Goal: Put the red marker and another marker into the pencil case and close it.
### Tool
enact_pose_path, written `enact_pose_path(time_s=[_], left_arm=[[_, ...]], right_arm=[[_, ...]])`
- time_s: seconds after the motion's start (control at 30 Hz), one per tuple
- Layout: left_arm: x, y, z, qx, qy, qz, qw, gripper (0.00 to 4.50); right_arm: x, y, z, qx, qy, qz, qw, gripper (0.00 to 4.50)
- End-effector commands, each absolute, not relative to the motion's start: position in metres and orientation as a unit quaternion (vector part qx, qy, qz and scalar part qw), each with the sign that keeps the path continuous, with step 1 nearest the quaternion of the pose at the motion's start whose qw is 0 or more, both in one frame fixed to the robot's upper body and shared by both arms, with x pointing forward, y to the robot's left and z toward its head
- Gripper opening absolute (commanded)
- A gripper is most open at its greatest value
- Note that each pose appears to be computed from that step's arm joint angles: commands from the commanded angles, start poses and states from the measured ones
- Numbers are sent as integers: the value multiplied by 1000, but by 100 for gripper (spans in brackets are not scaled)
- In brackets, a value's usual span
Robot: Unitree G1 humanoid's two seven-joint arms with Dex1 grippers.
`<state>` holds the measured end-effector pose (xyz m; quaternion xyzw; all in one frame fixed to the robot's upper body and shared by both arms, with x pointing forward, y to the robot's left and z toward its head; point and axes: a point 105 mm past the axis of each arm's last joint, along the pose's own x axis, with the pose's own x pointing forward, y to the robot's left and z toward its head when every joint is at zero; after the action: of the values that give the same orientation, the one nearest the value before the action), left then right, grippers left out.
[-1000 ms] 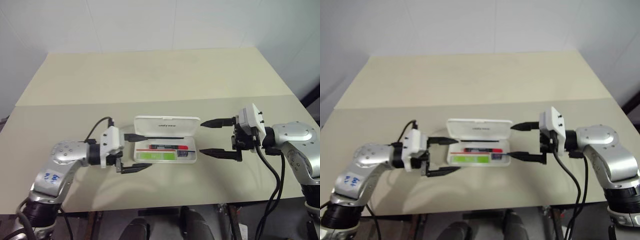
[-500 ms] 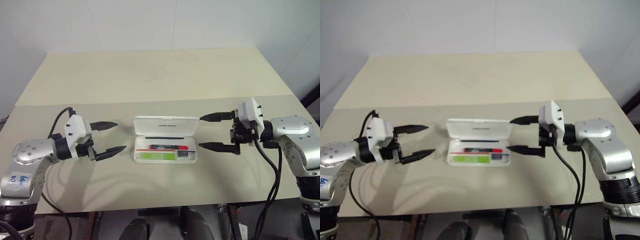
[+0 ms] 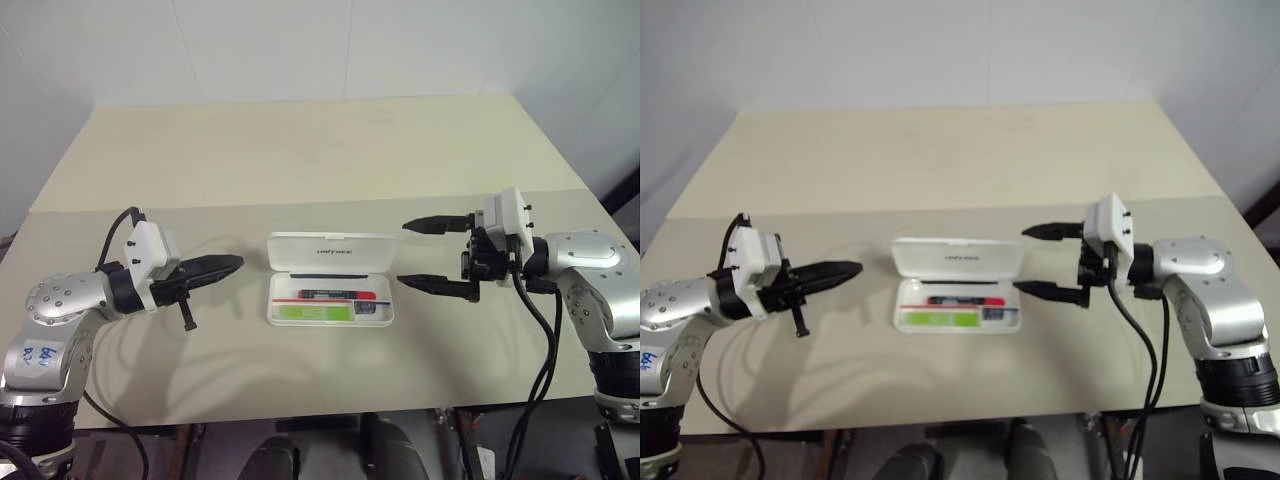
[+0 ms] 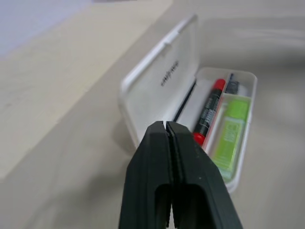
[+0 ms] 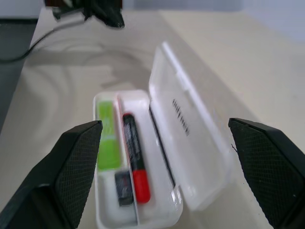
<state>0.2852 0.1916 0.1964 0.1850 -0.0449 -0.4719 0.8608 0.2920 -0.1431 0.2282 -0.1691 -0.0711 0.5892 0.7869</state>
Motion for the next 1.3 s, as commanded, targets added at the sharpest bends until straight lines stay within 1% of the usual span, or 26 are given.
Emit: enact_pose_path(time_s=[0.03, 0.1, 0.27, 0.37, 0.43, 0.6, 0.77, 0.93, 1.07, 1.3], left_arm=[[287, 195, 207, 186, -69, -460, 866, 2], [291, 197, 210, 176, -72, -451, 872, 2], [313, 210, 220, 149, -85, -407, 897, 2], [336, 216, 222, 138, -84, -369, 915, 2], [344, 214, 217, 145, -71, -367, 916, 2], [356, 192, 200, 157, -43, -401, 901, 2], [360, 175, 196, 158, -41, -437, 885, 2], [364, 165, 198, 154, -49, -455, 876, 2], [358, 154, 199, 147, -49, -491, 857, 2], [350, 141, 185, 170, -24, -539, 825, 2]], right_arm=[[284, -140, 247, -164, -111, 585, 787, 450], [282, -138, 247, -162, -113, 587, 785, 450], [282, -136, 246, -159, -111, 589, 784, 450], [283, -135, 240, -164, -105, 591, 783, 450], [283, -134, 239, -165, -104, 591, 783, 450], [283, -132, 236, -165, -102, 592, 782, 450], [283, -132, 235, -165, -100, 593, 782, 450], [281, -132, 232, -162, -98, 590, 785, 450], [281, -133, 232, -160, -100, 585, 789, 450], [282, -130, 232, -157, -103, 583, 790, 450]])
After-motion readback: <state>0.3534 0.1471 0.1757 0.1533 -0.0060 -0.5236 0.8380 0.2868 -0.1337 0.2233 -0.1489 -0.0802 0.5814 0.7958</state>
